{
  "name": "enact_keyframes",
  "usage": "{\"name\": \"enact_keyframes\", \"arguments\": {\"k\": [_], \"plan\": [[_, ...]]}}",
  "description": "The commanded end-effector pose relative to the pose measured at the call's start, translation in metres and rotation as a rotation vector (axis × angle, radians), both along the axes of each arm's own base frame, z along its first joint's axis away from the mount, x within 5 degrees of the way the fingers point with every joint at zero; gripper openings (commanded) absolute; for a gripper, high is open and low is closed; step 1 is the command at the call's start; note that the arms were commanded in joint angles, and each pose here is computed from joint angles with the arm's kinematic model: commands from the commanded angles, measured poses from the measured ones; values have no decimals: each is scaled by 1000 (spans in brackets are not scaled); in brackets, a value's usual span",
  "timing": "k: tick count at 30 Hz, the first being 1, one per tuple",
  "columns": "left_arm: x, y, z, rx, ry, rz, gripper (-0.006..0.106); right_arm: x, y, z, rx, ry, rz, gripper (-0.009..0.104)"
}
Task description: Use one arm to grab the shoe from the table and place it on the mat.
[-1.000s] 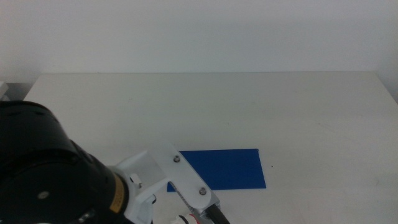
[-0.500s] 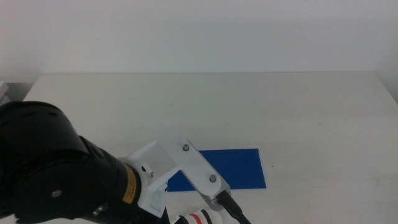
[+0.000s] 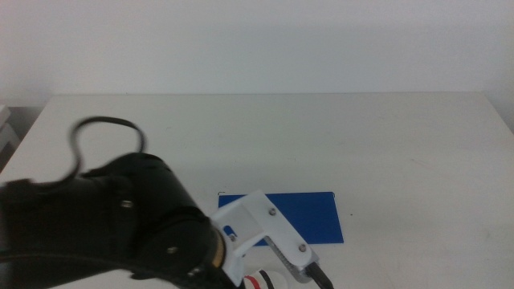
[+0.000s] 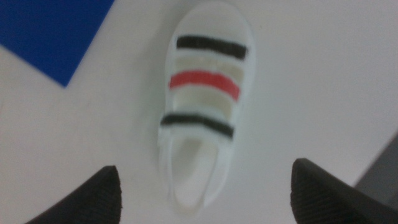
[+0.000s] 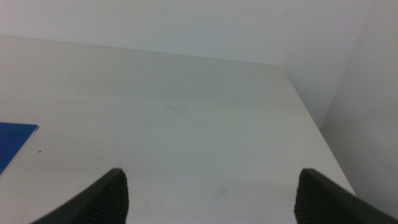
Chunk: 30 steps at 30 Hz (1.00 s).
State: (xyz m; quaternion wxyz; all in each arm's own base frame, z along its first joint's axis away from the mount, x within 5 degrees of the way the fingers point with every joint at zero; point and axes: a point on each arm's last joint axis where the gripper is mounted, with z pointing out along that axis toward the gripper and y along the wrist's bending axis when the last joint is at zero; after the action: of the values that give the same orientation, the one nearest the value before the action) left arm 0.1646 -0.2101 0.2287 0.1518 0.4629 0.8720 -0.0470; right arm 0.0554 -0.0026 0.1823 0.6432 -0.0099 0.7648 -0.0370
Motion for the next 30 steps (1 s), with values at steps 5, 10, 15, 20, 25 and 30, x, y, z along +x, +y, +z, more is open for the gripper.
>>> {"name": "enact_keyframes", "arguments": {"k": [5,10,15,20,25,30], "plan": [[10,-16,-6,-44,-37,-17,94,1,0,5,-21,-64,0,78],[16,-25,-22,-42,-32,-21,94,1,0,5,-21,-64,0,78],[19,-30,-36,-20,-13,-21,94,1,0,5,-21,-64,0,78],[20,-31,-44,-4,4,-18,90,1,0,5,-21,-64,0,78],[20,-31,-44,-9,8,-12,75,1,0,5,-21,-64,0,78],[20,-31,-44,-8,15,-8,45,1,0,5,-21,-64,0,78]]}}
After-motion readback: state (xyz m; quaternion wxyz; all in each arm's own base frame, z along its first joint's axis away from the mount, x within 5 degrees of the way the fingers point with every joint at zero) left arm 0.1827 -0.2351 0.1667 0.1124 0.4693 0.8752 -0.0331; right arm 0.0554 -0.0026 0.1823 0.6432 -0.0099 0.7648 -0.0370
